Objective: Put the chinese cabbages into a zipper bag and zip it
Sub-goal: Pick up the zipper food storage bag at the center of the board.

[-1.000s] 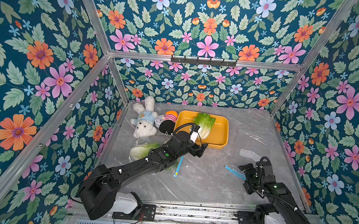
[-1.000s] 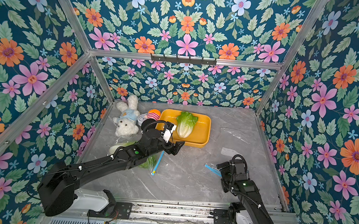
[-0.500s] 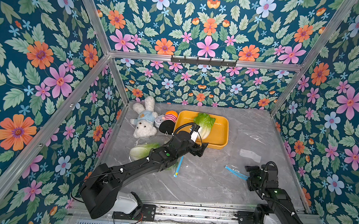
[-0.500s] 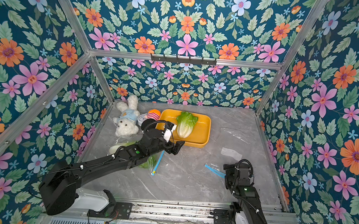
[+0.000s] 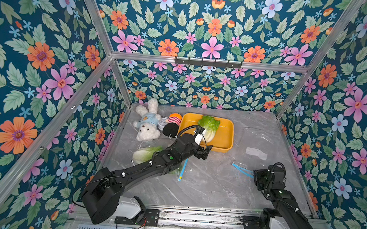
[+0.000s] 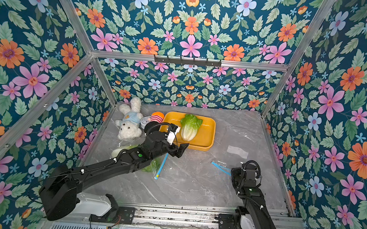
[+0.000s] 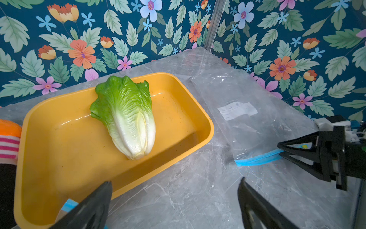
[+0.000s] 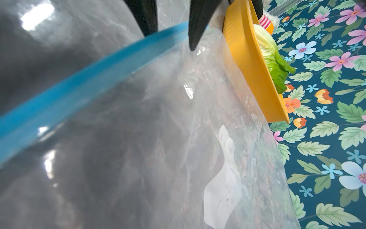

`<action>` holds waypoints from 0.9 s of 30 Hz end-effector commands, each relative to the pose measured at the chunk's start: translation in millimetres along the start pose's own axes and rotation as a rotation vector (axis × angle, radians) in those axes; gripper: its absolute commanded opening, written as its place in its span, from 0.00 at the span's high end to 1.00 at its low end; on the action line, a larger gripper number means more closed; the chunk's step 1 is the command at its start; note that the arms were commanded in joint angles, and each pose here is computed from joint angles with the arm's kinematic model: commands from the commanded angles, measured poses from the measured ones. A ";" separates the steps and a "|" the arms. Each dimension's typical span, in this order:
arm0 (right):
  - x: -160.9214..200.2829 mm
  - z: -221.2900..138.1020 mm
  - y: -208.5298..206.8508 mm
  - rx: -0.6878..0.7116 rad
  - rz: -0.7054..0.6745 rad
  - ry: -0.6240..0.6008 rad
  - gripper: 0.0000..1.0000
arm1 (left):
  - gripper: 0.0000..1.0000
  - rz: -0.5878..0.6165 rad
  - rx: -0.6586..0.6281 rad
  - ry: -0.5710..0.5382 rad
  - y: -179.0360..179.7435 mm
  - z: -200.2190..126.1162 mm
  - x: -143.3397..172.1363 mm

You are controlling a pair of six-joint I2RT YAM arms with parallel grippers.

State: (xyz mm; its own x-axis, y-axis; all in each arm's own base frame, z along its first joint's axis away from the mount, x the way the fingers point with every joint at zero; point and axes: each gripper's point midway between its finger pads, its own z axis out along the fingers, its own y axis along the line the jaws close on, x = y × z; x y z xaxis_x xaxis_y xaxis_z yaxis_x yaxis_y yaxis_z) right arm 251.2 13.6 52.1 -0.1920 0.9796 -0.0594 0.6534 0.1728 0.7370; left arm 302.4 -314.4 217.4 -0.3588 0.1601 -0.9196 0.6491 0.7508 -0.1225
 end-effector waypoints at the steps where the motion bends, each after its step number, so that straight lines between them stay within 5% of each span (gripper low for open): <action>1: -11.5 0.7 16.1 -0.059 -0.015 -0.047 0.86 | 0.01 0.020 -0.014 -0.022 1.8 -1.0 -7.8; 8: -22.5 -4.9 30.0 -0.070 -0.079 -0.075 1.00 | 0.01 0.023 -0.031 -0.030 5.1 -4.2 -10.1; 16: -22.1 -21.5 65.3 -0.127 -0.234 -0.065 1.00 | 0.01 0.028 -0.040 -0.043 6.7 -8.5 -15.1; 27: -8.2 -102.4 149.3 -0.195 -0.573 0.002 1.00 | 0.01 0.082 -0.103 -0.101 18.0 -47.2 -45.5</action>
State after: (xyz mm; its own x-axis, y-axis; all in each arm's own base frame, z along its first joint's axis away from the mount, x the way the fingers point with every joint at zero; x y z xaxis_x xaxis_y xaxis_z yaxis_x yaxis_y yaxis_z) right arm 291.8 14.3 233.4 -0.3728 0.8103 -0.4521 0.2961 0.5656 0.7697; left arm 298.0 -288.0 267.8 -0.2565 0.1415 -0.9561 0.6208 0.7824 -0.0507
